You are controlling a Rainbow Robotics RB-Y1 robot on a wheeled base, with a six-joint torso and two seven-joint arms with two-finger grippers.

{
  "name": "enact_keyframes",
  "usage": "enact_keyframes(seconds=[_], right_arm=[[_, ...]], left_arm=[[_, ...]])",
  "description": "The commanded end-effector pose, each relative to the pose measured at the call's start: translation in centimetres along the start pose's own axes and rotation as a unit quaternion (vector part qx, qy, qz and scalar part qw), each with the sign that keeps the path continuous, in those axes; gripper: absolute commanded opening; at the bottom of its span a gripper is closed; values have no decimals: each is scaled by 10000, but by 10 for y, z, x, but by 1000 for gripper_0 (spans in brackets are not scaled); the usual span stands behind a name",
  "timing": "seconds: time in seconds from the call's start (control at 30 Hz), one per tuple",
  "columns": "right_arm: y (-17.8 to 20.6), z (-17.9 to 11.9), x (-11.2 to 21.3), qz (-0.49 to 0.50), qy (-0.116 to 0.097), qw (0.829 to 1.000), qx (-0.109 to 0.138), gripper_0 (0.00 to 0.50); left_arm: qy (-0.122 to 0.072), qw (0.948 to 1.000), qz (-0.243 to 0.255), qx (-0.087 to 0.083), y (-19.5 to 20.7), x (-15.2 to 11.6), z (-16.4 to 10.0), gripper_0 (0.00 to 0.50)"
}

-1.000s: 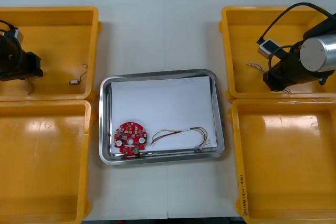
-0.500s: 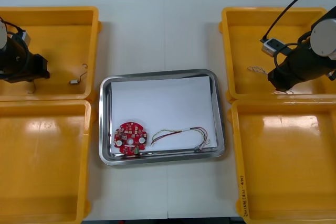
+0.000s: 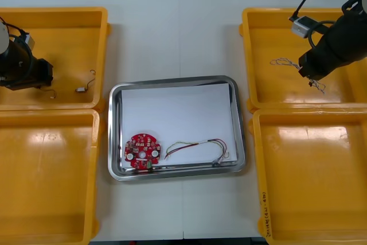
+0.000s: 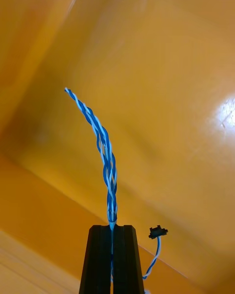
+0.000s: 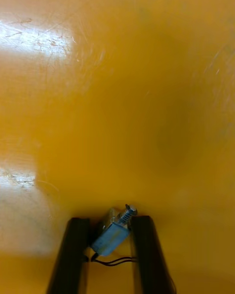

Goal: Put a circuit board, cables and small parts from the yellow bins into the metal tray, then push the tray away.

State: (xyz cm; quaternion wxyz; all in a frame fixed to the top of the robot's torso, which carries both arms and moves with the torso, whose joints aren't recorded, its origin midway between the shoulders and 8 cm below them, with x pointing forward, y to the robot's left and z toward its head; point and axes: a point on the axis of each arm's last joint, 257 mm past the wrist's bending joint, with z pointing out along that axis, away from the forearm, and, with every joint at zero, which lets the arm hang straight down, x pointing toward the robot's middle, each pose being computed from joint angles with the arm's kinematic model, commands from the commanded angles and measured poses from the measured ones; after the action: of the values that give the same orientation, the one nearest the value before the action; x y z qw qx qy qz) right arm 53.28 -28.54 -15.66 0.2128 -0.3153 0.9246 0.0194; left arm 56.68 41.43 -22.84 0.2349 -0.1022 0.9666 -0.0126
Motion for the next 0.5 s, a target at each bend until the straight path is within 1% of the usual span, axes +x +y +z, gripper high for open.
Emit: enact_keyframes(seconds=[0.03,0.07,0.1,0.13,0.17,0.23,0.37,0.43,0.5], right_arm=[[-4,-52,-34,397,-412,9983,66,0],[-3,-53,-35,420,-423,9982,56,0],[4,-57,-38,474,-434,9979,-30,0],[4,-57,-38,474,-434,9979,-30,0],[11,-61,-40,554,-436,9975,-105,0],[18,-64,-43,587,-417,9973,-151,0],[30,-67,-45,669,-341,9971,-158,0],[39,-68,-48,720,-299,9969,-132,0],[46,-67,-51,779,-279,9965,-114,0]], left_arm=[[-133,9983,571,49,-16,-15,-6,6],[-133,9983,571,49,-16,-15,-6,2],[-131,9982,589,31,-16,-15,-5,0],[-131,9982,589,31,-16,-15,-5,0],[-133,9982,583,24,-15,-15,-5,0],[-139,9983,565,21,-15,-15,-6,0],[-117,9985,540,7,-12,-15,-8,0],[-77,9988,488,36,-12,-17,-14,0],[-33,9988,493,18,-11,-19,-25,0]])
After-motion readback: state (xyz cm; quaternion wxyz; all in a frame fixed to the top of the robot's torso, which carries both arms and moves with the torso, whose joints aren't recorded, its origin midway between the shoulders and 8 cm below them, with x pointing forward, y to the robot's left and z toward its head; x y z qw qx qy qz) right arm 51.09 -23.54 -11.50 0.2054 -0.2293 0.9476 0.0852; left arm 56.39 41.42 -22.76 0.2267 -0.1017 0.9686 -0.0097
